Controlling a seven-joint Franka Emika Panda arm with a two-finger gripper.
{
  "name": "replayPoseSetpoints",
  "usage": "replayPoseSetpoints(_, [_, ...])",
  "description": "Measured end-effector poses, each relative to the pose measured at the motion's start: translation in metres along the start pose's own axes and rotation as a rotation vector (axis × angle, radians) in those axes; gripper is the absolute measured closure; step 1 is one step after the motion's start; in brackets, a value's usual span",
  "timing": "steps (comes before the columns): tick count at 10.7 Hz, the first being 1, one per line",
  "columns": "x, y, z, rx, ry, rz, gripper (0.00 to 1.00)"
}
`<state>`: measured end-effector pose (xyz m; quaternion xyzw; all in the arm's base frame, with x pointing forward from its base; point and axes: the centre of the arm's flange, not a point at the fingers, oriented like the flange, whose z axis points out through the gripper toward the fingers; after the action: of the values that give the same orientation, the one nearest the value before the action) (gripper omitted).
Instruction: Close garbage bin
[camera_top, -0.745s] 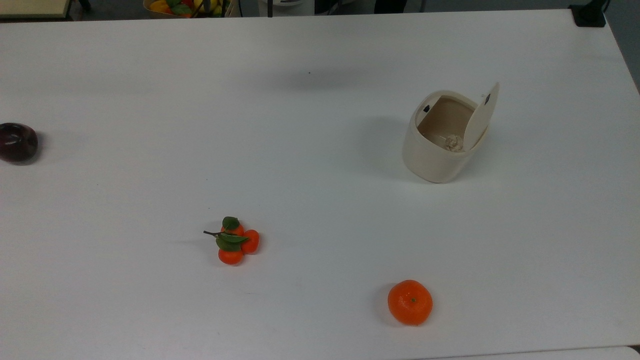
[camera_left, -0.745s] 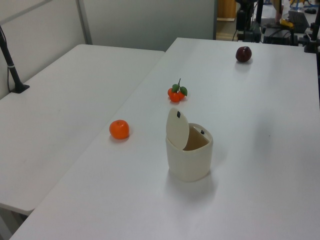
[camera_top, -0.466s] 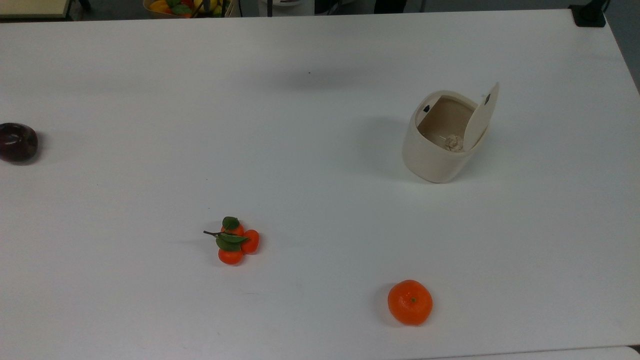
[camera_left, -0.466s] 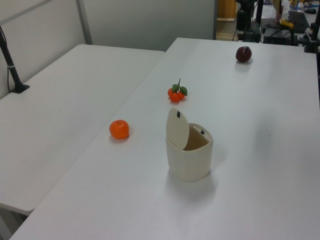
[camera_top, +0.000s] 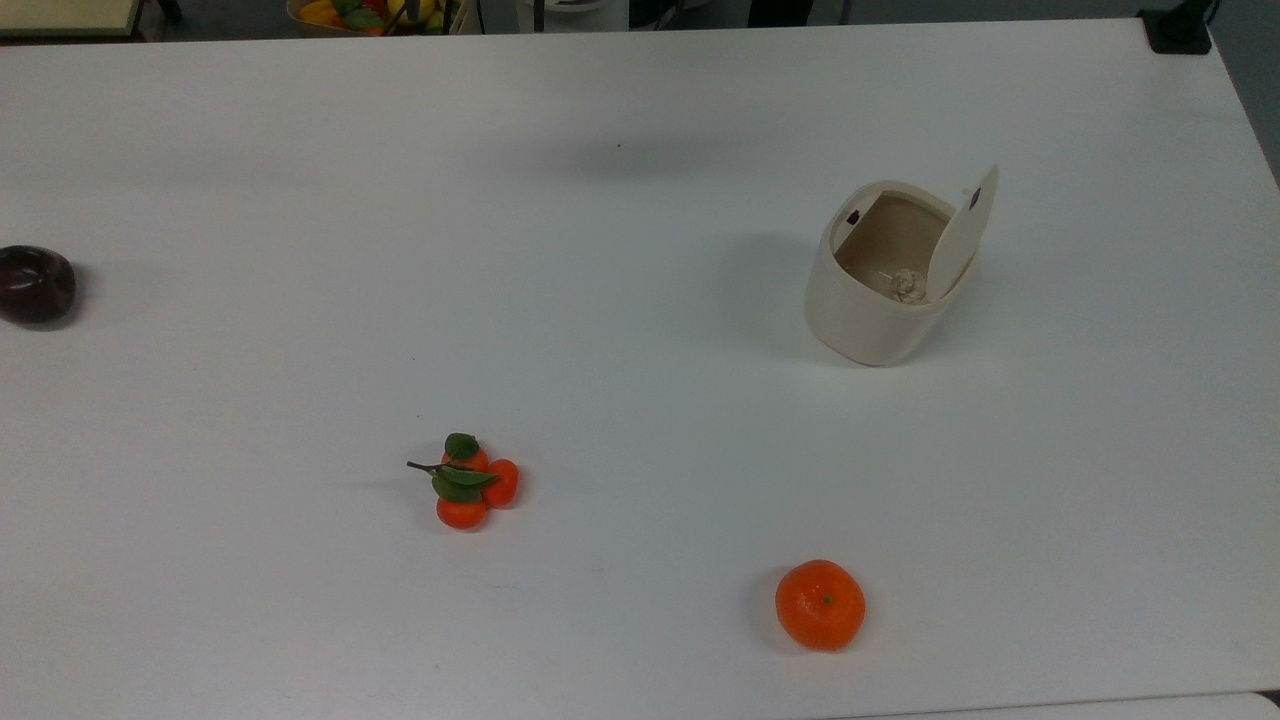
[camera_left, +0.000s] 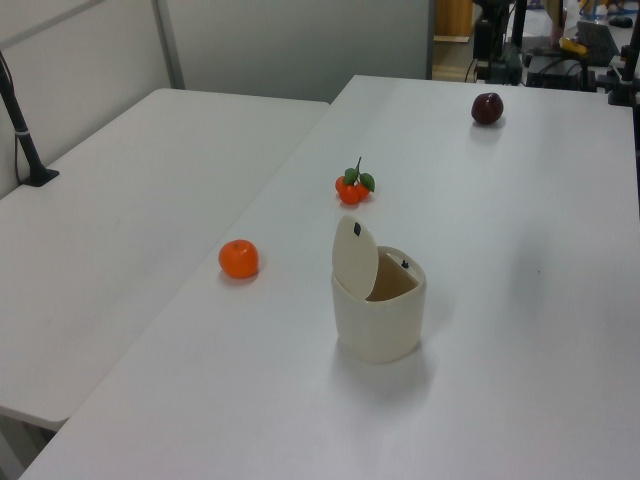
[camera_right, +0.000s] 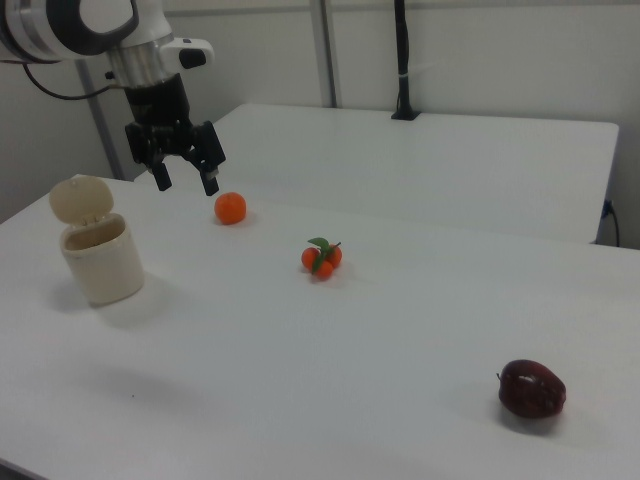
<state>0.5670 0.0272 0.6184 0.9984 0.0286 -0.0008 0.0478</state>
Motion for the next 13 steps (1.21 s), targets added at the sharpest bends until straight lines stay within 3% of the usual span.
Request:
replayPoseSetpoints(2, [0.000, 0.001, 0.000, 0.000, 0.000, 0.002, 0.03])
replayPoseSetpoints(8, [0.000, 0.007, 0.001, 0.017, -0.002, 0.016, 0.98])
replayPoseSetpoints(11, [0.002, -0.006, 0.002, 0.042, 0.004, -0.003, 0.99])
replayPoseSetpoints(13, [0.016, -0.039, -0.003, 0.090, 0.097, -0.048, 0.99])
